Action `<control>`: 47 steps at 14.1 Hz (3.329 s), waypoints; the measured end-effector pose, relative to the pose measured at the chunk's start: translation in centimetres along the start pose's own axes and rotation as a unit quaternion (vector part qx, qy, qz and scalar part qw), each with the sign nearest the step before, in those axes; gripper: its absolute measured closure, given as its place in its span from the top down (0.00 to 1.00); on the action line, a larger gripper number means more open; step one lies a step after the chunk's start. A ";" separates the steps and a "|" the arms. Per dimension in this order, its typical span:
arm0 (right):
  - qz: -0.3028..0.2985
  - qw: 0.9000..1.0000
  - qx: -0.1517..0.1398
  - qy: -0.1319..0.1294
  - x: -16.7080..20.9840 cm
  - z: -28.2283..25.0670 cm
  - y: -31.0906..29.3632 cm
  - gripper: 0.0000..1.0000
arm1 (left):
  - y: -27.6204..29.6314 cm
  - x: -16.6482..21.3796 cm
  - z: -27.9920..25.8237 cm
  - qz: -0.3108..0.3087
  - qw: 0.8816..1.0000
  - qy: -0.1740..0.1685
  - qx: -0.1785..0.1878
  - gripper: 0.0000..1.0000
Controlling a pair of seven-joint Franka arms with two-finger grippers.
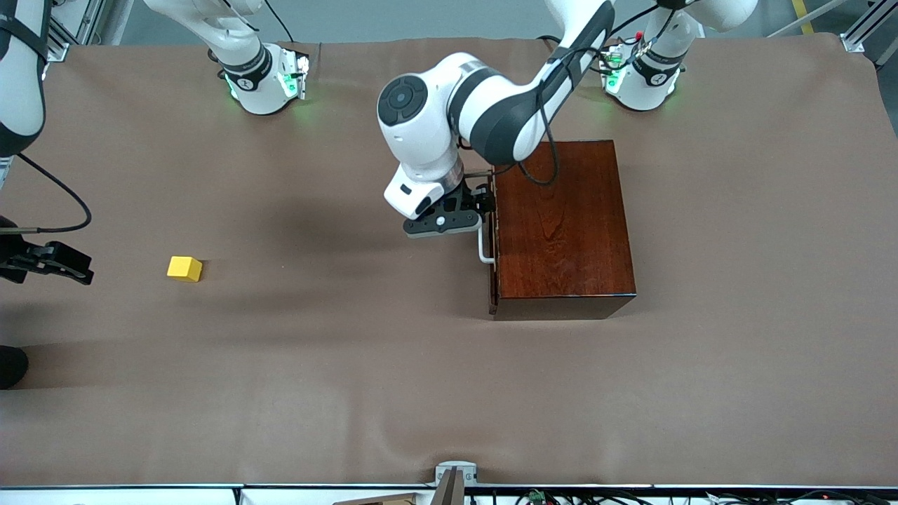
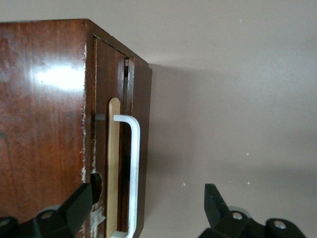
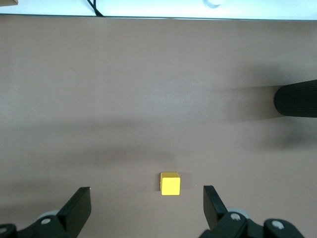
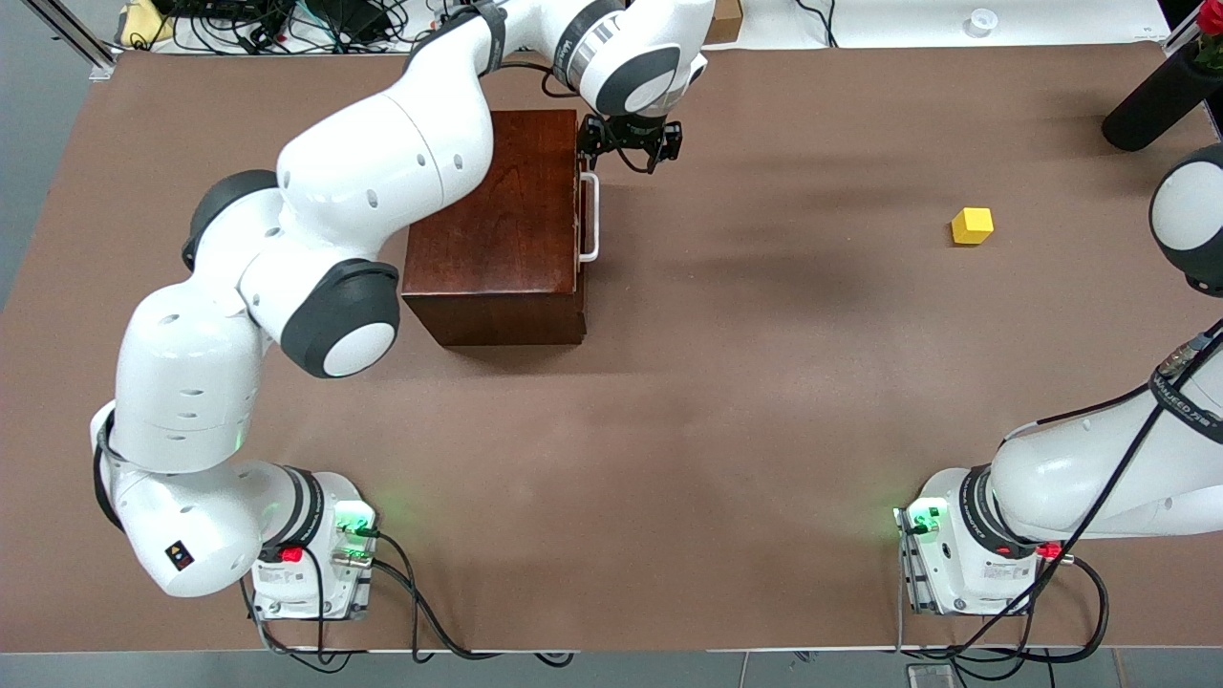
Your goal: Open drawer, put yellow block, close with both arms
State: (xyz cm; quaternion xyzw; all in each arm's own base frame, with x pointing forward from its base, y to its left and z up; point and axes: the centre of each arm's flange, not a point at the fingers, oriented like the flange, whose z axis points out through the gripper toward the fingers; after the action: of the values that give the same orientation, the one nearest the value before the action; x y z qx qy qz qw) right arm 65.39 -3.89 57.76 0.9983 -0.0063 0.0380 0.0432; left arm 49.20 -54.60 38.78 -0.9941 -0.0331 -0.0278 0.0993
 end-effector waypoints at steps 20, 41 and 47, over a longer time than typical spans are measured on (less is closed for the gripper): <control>-0.070 0.987 0.019 -0.146 -2.2 7.5 1.9 1.00 | 3.3 -3.2 8.0 0.103 0.992 -0.023 0.069 1.00; -0.136 0.967 0.049 -0.210 -1.5 19.8 6.5 1.00 | 4.4 -3.4 8.9 0.014 0.998 -0.012 0.053 1.00; -0.086 0.972 0.037 -0.214 -3.2 26.2 4.2 1.00 | 5.7 -4.1 8.1 0.003 1.000 0.000 0.020 1.00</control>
State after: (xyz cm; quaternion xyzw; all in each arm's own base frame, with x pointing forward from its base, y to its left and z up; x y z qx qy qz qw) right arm 64.12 -10.31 31.89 0.9811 0.0718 -0.1797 0.0070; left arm 45.93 -58.85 29.44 -0.9921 -0.0304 -0.0268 0.1191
